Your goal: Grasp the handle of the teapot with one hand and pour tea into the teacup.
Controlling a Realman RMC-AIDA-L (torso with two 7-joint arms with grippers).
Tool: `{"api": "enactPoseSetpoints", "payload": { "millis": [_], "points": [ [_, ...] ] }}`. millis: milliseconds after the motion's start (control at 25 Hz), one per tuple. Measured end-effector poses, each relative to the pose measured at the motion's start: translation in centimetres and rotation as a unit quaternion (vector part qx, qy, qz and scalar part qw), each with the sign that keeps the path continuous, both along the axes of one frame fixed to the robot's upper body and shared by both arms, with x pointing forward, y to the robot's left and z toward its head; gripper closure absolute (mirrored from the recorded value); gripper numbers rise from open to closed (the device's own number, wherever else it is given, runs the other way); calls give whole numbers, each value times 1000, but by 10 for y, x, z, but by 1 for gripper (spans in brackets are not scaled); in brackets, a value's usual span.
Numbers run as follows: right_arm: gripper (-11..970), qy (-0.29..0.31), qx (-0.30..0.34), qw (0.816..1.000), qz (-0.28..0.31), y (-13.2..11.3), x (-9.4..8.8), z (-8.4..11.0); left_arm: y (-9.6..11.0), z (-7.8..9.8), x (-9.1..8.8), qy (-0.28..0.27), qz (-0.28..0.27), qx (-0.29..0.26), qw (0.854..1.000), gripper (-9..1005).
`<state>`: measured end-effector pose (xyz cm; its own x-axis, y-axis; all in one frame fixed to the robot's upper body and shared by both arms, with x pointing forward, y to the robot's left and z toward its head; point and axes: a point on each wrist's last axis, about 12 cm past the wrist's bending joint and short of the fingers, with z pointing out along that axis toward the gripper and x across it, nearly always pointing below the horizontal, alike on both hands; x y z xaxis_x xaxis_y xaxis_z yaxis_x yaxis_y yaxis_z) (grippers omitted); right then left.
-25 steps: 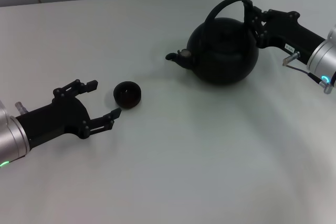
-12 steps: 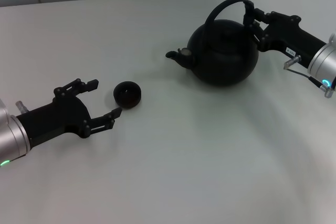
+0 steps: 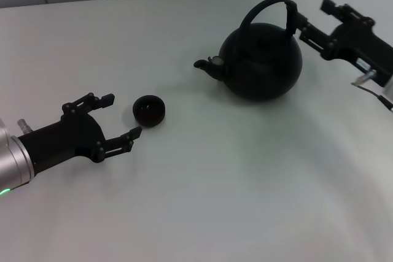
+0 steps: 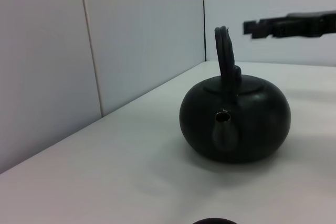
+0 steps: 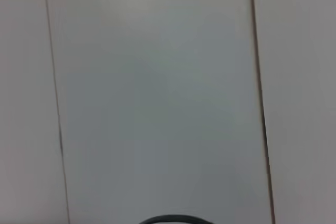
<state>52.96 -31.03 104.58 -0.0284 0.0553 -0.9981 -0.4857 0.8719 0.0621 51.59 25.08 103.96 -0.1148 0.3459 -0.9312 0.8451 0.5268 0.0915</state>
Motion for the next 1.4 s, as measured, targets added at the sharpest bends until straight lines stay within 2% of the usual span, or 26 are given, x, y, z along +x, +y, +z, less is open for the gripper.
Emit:
{"api": "enactPoseSetpoints", "payload": {
  "millis": [40,80,120,160,200,240,280,320,360,400,440,520,600,1000,1400],
  "points": [
    [352,0,0,1000,0,0,0,0,0,0,0,0,0,0,1000,140],
    [308,-7,10,1000,-2,-5,-11,-1,0,0,0,0,0,0,1000,140],
    [286,-7,10,1000,-2,-5,-11,-1,0,0,0,0,0,0,1000,140],
    [263,-14,14,1000,-2,-8,-19,-3,1,0,-1,1,-1,-1,1000,140],
    [241,-29,12,999,9,-9,-37,-7,3,0,-3,1,0,-4,1000,140],
    [219,-29,12,999,9,-9,-37,-7,3,0,-3,1,0,-4,1000,140],
    [197,-47,2,998,48,-4,-55,-9,5,0,-5,0,2,-8,1000,140],
    [174,-47,2,998,48,-4,-55,-9,5,0,-5,0,2,-8,1000,140],
    [152,-53,-5,995,83,0,-63,-8,7,0,-6,0,3,-10,1000,140],
    [130,-41,-21,987,156,8,-71,-8,8,0,-9,-1,4,-13,1000,140],
    [131,-41,-21,987,156,8,-71,-8,8,0,-9,-1,4,-13,1000,140],
    [132,4,-33,978,208,14,-67,-9,7,-1,-10,0,5,-14,1000,140],
    [133,76,-66,965,243,20,-50,-11,6,-2,-11,2,4,-15,1000,140],
    [134,102,-99,955,261,30,-21,-1,6,-7,-15,13,-2,-4,1000,140],
    [133,101,-104,954,263,34,-16,1,5,-7,-15,16,-4,0,1000,139]
  ]
}}
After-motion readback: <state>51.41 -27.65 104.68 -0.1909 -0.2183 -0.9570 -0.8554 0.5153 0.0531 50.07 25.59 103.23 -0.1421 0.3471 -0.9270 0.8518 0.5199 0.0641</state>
